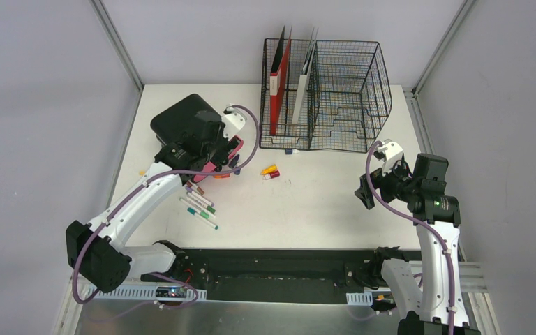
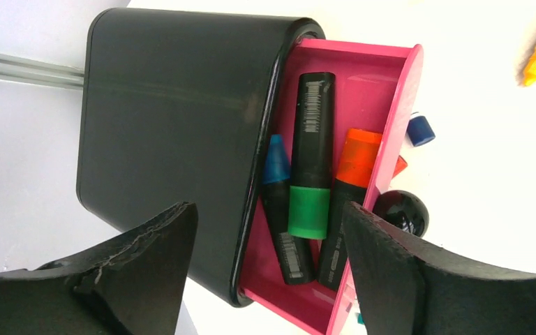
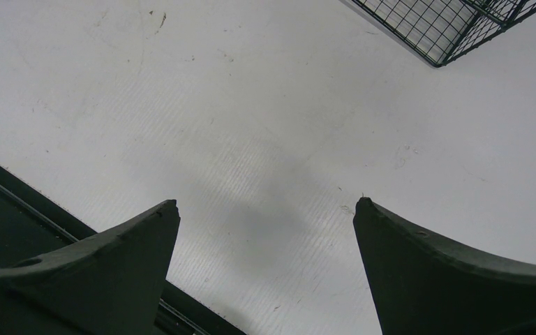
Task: Organize the desk
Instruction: Place the stationery in the drawer.
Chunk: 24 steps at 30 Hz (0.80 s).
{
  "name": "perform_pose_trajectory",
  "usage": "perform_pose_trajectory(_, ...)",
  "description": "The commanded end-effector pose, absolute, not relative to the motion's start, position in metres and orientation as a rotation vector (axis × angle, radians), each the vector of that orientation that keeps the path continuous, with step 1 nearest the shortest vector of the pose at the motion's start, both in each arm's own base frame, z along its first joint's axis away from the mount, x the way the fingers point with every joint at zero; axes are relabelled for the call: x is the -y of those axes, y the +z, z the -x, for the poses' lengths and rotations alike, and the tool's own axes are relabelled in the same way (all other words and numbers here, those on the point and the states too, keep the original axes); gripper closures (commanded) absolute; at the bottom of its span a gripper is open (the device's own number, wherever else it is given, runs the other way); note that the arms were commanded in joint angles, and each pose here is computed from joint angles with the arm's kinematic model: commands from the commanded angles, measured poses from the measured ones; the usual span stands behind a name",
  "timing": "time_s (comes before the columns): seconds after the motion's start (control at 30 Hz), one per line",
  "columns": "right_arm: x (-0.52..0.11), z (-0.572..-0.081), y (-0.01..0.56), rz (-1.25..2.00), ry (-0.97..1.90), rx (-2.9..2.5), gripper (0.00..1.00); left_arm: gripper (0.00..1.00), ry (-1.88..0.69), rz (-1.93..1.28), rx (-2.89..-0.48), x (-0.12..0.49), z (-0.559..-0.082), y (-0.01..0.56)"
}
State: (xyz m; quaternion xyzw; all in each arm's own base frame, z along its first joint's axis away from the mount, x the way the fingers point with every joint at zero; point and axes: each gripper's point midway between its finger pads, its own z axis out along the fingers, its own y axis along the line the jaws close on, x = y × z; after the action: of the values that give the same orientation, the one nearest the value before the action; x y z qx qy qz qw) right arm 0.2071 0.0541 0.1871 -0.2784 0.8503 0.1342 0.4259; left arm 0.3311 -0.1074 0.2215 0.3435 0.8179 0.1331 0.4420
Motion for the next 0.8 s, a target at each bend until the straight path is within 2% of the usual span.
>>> perform_pose_trajectory(0.0,-0.057,-0.208,0.187,0.722,0.346,-2.099,0.01,0.21,0.244,-0.737,-1.967,0.11,-0.328,0.255)
perform_pose_trajectory(0.17,-0.058,-0.208,0.187,0.723,0.349,-2.102,0.01,0.1,0.021,-0.743,-1.946,0.132,-0.305,0.266)
perform_pose_trajectory(0.43,-0.058,-0.208,0.187,0.723,0.348,-2.101,0.01,0.03,-0.532,-0.866,-1.862,0.196,-0.248,0.269)
perform_pose_trajectory(0.53,-0.058,-0.208,0.186,0.725,0.35,-2.1,0.01,0.01,-0.665,-0.892,-1.841,0.21,-0.233,0.267)
perform_pose_trajectory(0.57,-0.058,-0.208,0.186,0.724,0.35,-2.101,0.01,0.03,-0.699,-0.903,-1.842,0.214,-0.23,0.266)
perform_pose_trajectory(0.63,-0.058,-0.208,0.187,0.723,0.351,-2.1,0.01,0.13,-0.757,-0.936,-1.848,0.221,-0.225,0.262)
perform_pose_trajectory(0.77,-0.058,-0.207,0.186,0.725,0.35,-2.101,0.01,0.21,-0.822,-0.983,-1.897,0.229,-0.221,0.245)
